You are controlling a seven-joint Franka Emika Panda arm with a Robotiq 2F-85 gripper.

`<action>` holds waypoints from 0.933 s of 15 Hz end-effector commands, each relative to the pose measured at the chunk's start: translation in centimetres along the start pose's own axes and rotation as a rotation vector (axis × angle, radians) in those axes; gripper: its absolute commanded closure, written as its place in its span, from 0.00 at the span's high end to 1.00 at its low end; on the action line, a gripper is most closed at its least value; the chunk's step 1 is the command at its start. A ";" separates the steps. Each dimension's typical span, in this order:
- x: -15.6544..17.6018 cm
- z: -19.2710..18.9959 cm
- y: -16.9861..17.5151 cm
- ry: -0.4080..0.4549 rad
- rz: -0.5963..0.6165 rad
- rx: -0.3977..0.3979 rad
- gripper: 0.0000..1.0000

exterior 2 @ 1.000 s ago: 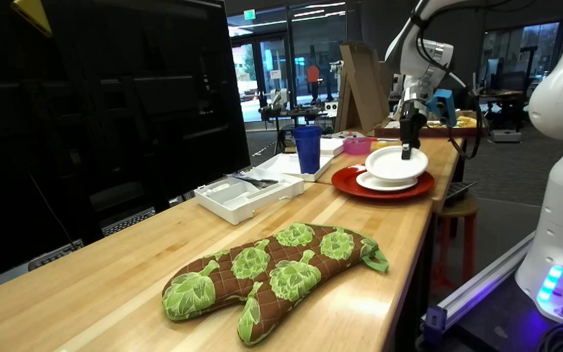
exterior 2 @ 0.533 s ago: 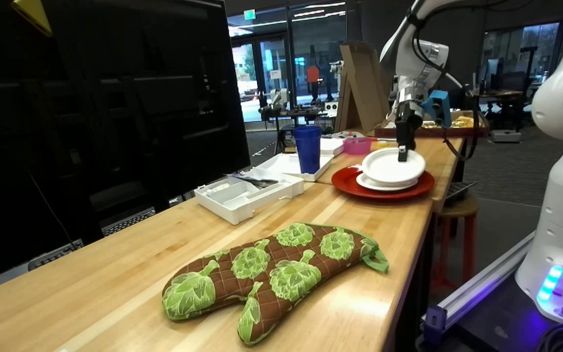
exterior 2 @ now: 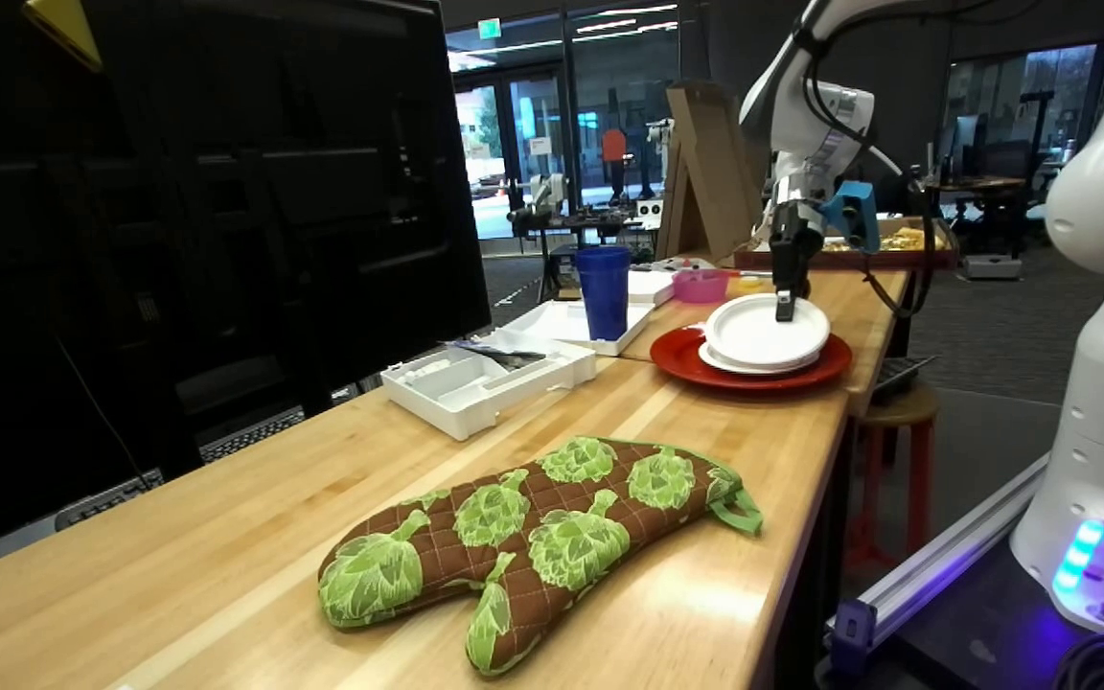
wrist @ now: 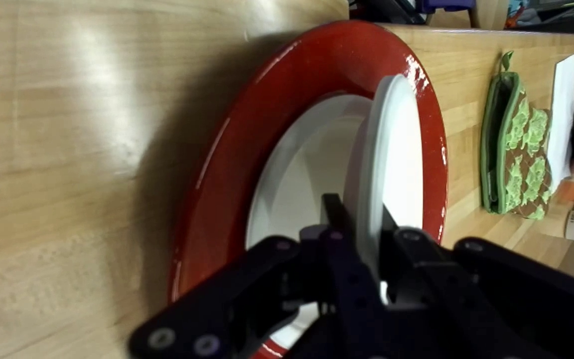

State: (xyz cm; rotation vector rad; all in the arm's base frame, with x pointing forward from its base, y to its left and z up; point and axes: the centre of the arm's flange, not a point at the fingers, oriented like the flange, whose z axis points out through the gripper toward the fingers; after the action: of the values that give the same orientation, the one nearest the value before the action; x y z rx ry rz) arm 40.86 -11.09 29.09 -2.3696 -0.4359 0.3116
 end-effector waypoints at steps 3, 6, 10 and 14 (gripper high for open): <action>0.4 0.3 -1.4 0.011 0.008 -0.026 0.55; 0.6 0.3 -1.5 0.009 0.007 -0.032 0.75; 0.7 0.1 -1.8 0.013 0.011 -0.043 1.00; 0.4 -1.2 -2.1 0.044 0.022 -0.070 1.00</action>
State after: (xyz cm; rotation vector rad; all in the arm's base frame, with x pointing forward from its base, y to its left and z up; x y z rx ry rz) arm 41.55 -10.37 29.55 -2.4047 -0.4319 0.2995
